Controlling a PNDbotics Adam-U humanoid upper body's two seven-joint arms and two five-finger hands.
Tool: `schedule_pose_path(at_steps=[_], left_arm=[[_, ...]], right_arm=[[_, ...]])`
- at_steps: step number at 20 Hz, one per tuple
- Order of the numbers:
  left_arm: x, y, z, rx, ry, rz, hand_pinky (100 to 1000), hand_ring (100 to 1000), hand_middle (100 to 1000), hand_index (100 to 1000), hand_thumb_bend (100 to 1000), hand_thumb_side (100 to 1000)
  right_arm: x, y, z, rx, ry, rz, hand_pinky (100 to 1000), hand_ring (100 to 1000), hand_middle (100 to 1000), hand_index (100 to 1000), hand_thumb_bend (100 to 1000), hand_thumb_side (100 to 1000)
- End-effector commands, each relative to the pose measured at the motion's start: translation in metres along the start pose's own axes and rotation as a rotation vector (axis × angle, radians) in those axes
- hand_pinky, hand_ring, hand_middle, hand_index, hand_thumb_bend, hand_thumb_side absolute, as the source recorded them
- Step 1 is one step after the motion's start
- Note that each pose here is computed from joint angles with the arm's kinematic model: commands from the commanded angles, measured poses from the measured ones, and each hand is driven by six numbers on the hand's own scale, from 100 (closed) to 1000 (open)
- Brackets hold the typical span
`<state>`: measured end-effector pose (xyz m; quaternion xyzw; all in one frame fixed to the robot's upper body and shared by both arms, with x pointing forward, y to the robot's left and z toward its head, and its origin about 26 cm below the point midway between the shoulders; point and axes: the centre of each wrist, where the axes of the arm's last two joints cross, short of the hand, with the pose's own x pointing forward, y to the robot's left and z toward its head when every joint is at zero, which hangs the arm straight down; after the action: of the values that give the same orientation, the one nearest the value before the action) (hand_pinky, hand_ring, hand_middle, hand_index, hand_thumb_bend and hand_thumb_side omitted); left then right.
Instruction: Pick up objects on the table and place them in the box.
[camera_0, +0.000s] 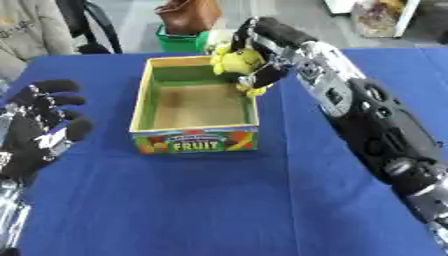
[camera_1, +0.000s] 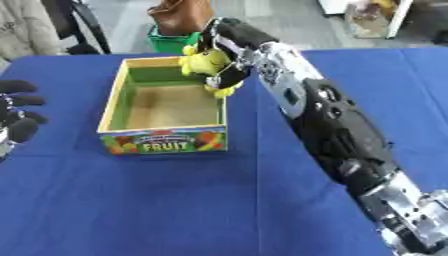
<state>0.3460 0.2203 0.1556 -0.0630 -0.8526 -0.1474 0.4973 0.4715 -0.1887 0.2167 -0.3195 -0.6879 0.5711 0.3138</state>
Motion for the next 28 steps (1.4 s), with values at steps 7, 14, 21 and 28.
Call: schedule_pose_path(at_steps=[7, 14, 21, 28], left_arm=[[0.013, -0.006, -0.009, -0.032, -0.049, 0.017, 554, 680, 671, 721, 880, 363], [0.013, -0.008, -0.009, -0.036, -0.050, 0.024, 553, 680, 670, 722, 882, 363], [0.013, -0.008, -0.009, -0.033, -0.051, 0.023, 552, 681, 669, 722, 884, 362], [0.013, -0.005, -0.009, -0.025, -0.052, 0.016, 550, 681, 668, 722, 884, 362]], right_arm=[[-0.001, 0.038, -0.015, -0.023, 0.064, -0.029, 319, 270, 373, 514, 240, 100], [0.010, 0.053, -0.020, -0.035, 0.047, 0.007, 493, 510, 600, 728, 357, 100], [0.016, 0.041, -0.022, -0.094, 0.027, 0.120, 943, 911, 880, 905, 539, 356], [0.020, 0.023, -0.021, -0.140, 0.020, 0.197, 966, 918, 892, 920, 572, 414]])
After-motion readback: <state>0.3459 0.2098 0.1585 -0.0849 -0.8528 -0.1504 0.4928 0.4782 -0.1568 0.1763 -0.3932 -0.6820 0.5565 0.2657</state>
